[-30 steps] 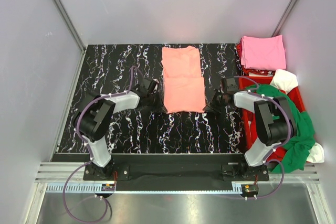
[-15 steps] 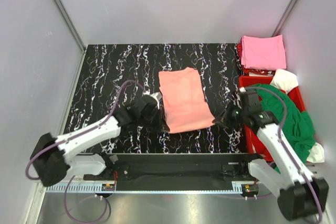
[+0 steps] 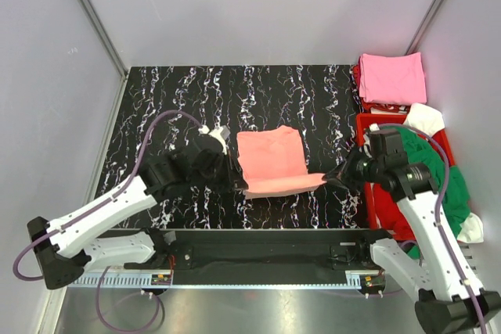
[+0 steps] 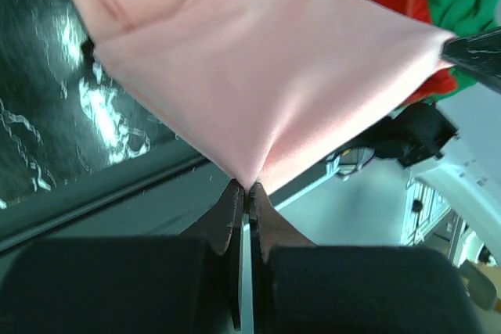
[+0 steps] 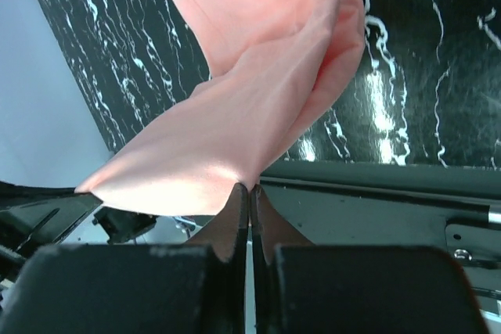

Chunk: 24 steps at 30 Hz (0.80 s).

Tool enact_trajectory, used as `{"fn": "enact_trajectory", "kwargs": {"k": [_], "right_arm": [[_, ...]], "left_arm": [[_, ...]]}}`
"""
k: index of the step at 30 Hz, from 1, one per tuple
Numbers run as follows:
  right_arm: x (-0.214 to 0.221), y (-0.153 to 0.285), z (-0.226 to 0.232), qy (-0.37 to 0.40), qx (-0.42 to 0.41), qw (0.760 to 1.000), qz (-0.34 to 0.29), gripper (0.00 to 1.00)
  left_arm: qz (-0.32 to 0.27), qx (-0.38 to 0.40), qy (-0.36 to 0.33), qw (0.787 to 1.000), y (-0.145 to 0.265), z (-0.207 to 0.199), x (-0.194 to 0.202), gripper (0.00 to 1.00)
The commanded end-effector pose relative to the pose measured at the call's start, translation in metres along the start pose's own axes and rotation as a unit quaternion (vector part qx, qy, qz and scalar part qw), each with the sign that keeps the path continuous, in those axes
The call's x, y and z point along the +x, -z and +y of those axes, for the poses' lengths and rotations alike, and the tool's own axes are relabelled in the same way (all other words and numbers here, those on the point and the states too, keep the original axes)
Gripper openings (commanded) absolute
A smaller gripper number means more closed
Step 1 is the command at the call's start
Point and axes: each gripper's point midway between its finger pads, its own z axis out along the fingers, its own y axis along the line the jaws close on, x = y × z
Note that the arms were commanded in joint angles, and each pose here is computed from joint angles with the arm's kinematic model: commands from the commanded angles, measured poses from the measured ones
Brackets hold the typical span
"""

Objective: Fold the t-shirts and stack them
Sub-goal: Fold the tshirt

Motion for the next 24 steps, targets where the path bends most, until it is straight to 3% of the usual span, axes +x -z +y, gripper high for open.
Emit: {"fn": "enact_trajectory", "kwargs": {"k": [1,9,17,24], "right_arm": [[-0.042,-0.005,0.013,0.033,0.021,0.998,-0.053,0.00],[-0.102,-0.032,0.043,0.072,0.043,0.994,-0.071,0.00],[-0.150,-0.082,0.064,0.083,0.054,0.994,-0.051,0.00],[-0.190,-0.154,0.060,0.068,0.085,0.994,-0.022,0.00]], "left_arm": [[-0.020,-0.034,-0.019,0.999,0.001,0.007,-0.027,0.00],[-0.012,-0.022,-0.009,1.000,-0.017,0.012,-0.077,0.00],[-0.001,-0.019,0.013,1.000,-0.039,0.029,-0.131,0.00],[0.013,-0.030,0.049,0.998,-0.080,0.067,-0.184,0.00]]}}
